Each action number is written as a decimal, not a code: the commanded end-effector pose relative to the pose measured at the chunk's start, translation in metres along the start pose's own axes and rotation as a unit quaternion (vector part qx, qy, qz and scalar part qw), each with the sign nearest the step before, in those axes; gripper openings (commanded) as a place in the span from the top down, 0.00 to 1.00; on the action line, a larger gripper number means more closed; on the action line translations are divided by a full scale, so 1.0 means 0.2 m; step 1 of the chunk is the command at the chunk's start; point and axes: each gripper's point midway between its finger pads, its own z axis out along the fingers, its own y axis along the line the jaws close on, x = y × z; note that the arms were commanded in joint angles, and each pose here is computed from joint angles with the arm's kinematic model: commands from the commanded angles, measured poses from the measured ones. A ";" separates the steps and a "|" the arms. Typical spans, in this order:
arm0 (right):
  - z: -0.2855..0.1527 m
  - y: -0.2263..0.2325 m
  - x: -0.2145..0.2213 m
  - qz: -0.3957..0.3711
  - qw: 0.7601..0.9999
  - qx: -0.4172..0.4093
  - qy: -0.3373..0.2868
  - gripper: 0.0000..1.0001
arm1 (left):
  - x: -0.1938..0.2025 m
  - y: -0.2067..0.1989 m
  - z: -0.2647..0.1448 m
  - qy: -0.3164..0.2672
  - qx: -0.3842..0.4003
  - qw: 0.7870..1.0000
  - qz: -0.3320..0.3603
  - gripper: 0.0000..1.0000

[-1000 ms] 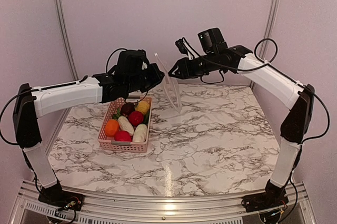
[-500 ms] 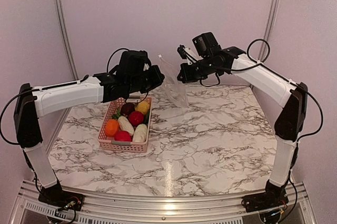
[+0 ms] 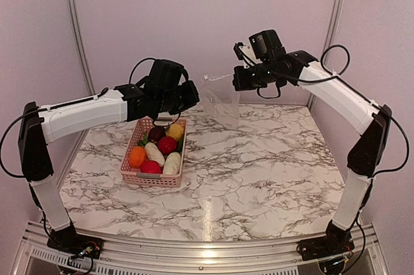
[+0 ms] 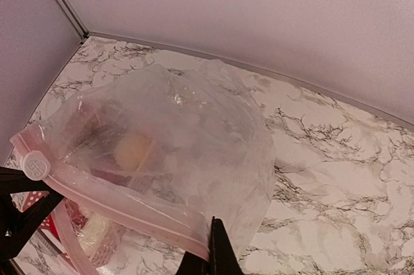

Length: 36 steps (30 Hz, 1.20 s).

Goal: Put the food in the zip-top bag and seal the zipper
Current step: Open the zipper food storage bag at the center of the board, then pass from the right arm to the left

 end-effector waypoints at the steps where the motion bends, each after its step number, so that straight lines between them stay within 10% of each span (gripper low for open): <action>1: -0.01 0.00 -0.01 0.000 1.000 -0.004 -0.002 1.00 | 0.01 -0.01 0.01 0.004 0.004 1.000 0.021 0.88; 6: 0.03 0.05 0.03 0.009 0.999 -0.035 0.015 1.00 | 0.05 -0.12 0.02 0.023 0.062 0.998 0.024 0.55; 15: 0.07 0.10 0.04 0.018 0.998 -0.059 0.016 1.00 | 0.18 -0.20 0.10 0.076 0.111 0.991 -0.003 0.45; 23: 0.10 0.16 0.10 0.004 0.996 -0.082 0.045 1.00 | 0.13 -0.02 0.15 0.057 -0.004 0.998 0.002 0.55; 30: 0.16 0.18 0.22 0.007 0.993 -0.087 0.086 0.76 | 0.16 -0.09 0.20 0.066 0.040 0.997 -0.016 0.99; 36: 0.17 0.14 0.27 0.018 0.993 -0.064 0.098 0.75 | 0.15 -0.10 0.18 0.061 0.048 0.997 -0.014 1.00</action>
